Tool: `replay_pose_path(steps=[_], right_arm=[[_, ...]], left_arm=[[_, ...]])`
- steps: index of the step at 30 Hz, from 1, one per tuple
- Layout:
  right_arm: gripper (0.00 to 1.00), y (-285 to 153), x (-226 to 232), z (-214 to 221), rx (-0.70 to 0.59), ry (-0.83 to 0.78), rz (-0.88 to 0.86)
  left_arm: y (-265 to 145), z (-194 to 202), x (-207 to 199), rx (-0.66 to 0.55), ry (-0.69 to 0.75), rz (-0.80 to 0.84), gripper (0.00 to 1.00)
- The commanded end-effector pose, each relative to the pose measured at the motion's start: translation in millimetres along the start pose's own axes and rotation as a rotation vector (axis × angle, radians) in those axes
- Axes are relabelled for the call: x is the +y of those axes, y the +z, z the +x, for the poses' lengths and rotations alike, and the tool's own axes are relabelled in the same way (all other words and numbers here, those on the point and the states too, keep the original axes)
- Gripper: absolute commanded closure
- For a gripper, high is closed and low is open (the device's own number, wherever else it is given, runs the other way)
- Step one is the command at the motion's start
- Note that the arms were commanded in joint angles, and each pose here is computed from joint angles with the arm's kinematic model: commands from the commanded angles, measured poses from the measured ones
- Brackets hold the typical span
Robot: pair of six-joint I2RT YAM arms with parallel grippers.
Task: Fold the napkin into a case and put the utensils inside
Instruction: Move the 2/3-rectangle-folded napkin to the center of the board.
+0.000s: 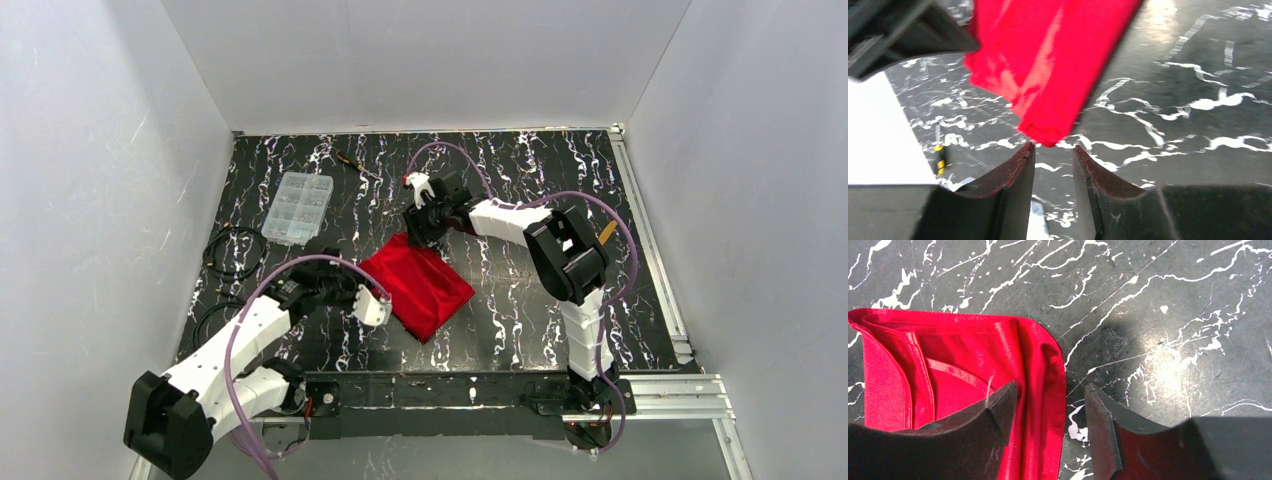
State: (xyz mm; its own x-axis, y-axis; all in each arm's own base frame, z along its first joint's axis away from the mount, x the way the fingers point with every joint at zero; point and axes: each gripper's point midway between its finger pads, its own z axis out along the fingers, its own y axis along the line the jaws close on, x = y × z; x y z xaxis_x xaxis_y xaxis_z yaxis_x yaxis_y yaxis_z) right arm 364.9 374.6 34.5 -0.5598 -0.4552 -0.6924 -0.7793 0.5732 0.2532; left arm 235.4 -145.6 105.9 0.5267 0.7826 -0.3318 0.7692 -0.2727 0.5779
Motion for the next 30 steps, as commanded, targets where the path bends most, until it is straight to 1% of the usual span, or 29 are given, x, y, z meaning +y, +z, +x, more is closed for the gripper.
replay_pose_path(steps=[1,3,5,6,8,9,15,19,24,26,28,30], right_arm=[[0.36,-18.9,17.5,-38.1,-0.095,-0.032,-0.027],[0.30,-21.9,19.0,-50.4,-0.120,-0.035,-0.028],[0.28,-22.3,21.7,-59.9,-0.144,-0.040,-0.041],[0.27,-21.1,24.2,-63.3,-0.154,-0.042,-0.053],[0.27,-15.3,28.4,-64.0,-0.159,-0.043,-0.085],[0.28,-11.5,29.5,-62.8,-0.155,-0.038,-0.098],[0.30,7.4,23.8,-41.0,-0.101,-0.021,-0.110],[0.34,2.9,3.5,-25.0,-0.065,0.007,-0.038],[0.43,-28.3,-42.6,-5.7,-0.102,0.086,0.140],[0.43,-46.7,-64.6,3.8,-0.121,0.139,0.226],[0.43,-62.8,-76.4,9.6,-0.150,0.163,0.292],[0.43,-76.5,-83.1,21.6,-0.150,0.186,0.357]], left_arm=[[14.9,8.4,-56.4,-0.012,0.018,0.165,0.70],[26.4,17.4,-55.3,0.017,0.019,0.190,0.76],[34.9,28.7,-50.1,0.069,-0.007,0.234,0.82],[39.6,34.6,-52.9,0.094,-0.033,0.266,0.83],[49.0,40.8,-45.2,0.124,-0.104,0.273,0.84],[52.6,42.8,-42.4,0.131,-0.117,0.271,0.84],[76.3,58.9,-29.6,0.176,-0.106,0.252,0.84],[85.8,62.8,-8.2,0.194,-0.096,0.234,0.83],[96.6,63.9,26.0,0.234,-0.062,0.178,0.81],[101.0,61.4,41.2,0.243,-0.065,0.161,0.81],[103.8,56.1,50.2,0.232,-0.062,0.150,0.81],[108.3,49.6,55.4,0.219,-0.045,0.148,0.80]])
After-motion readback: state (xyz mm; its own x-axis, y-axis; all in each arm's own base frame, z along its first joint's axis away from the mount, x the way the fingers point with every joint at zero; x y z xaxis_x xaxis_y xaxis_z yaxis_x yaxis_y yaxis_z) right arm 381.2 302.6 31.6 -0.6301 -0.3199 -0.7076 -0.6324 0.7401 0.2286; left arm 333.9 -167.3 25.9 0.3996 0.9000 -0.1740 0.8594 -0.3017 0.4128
